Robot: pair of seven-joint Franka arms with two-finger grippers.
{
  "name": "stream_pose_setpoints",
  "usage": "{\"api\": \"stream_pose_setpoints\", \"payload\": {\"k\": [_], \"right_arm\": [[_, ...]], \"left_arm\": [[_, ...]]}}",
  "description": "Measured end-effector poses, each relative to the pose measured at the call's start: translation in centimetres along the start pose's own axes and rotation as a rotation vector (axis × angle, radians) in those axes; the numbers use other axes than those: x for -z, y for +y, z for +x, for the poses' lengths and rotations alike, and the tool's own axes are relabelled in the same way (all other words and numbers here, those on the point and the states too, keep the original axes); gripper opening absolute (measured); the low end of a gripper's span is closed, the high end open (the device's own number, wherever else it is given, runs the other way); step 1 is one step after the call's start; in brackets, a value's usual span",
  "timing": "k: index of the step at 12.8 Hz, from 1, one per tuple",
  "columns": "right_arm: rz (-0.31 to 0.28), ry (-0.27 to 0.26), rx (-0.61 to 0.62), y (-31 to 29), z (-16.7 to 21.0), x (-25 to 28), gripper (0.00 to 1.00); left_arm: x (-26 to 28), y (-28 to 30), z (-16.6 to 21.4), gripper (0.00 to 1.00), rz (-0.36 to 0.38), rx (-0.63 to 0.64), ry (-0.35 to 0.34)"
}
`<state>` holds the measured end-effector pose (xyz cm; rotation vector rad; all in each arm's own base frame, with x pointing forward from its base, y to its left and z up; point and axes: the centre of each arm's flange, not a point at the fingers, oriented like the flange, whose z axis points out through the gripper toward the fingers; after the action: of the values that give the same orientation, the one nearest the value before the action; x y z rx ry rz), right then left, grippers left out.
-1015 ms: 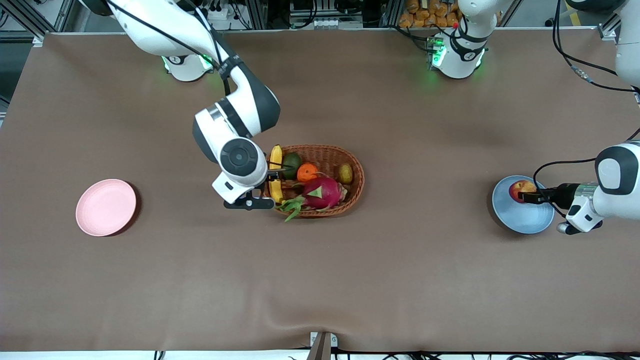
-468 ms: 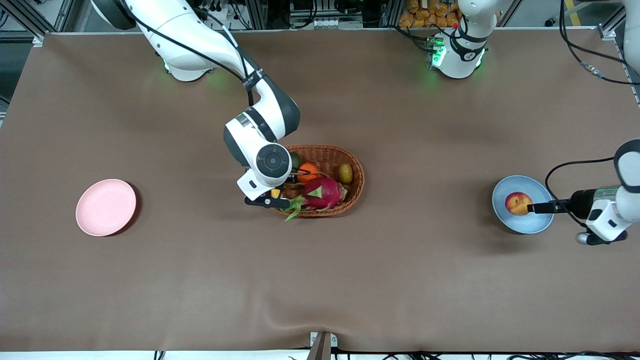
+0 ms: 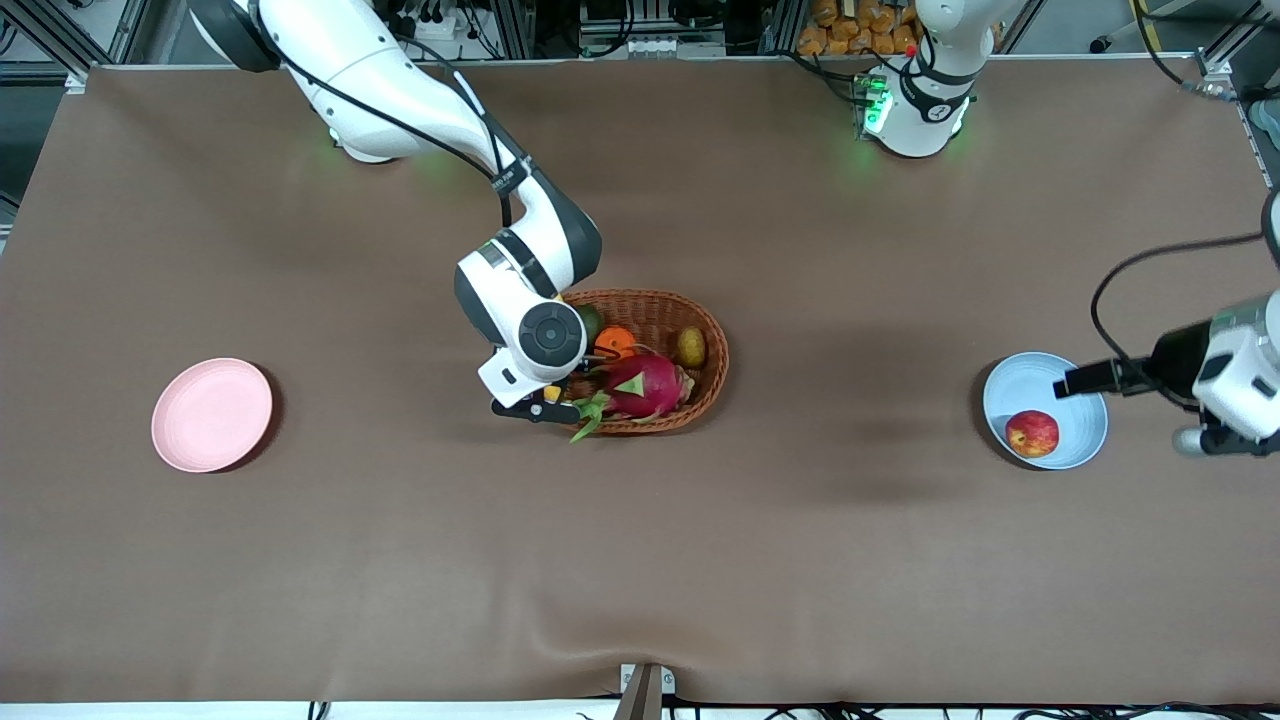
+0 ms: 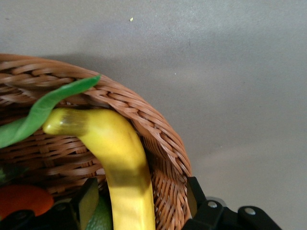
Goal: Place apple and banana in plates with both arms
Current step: 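Release the apple on the blue plate while the right gripper grasps the banana, then lift the yellow banana from the basket with the right gripper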
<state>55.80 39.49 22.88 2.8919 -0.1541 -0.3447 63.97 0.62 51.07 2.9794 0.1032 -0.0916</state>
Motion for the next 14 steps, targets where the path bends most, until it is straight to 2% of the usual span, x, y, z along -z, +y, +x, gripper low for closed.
{"api": "stream_pose_setpoints", "payload": {"k": [3, 10, 12, 14], "right_arm": [[-0.006, 0.003, 0.007, -0.4, -0.3, -0.2, 0.83], [-0.014, 0.003, 0.013, -0.8, -0.6, -0.2, 0.77], [-0.016, 0.003, -0.005, -0.9, -0.8, -0.2, 0.74], [-0.019, 0.003, -0.013, -1.2, -1.1, -0.2, 0.74]], "left_arm": [[4.8, 3.5, -3.2, 1.0, 0.049, -0.011, 0.038], [9.9, 6.1, -6.8, 1.0, 0.106, -0.015, 0.111], [11.1, 7.8, -8.3, 1.0, 0.133, -0.026, 0.118], [12.2, 8.3, -10.1, 1.0, 0.154, -0.012, 0.097]]}}
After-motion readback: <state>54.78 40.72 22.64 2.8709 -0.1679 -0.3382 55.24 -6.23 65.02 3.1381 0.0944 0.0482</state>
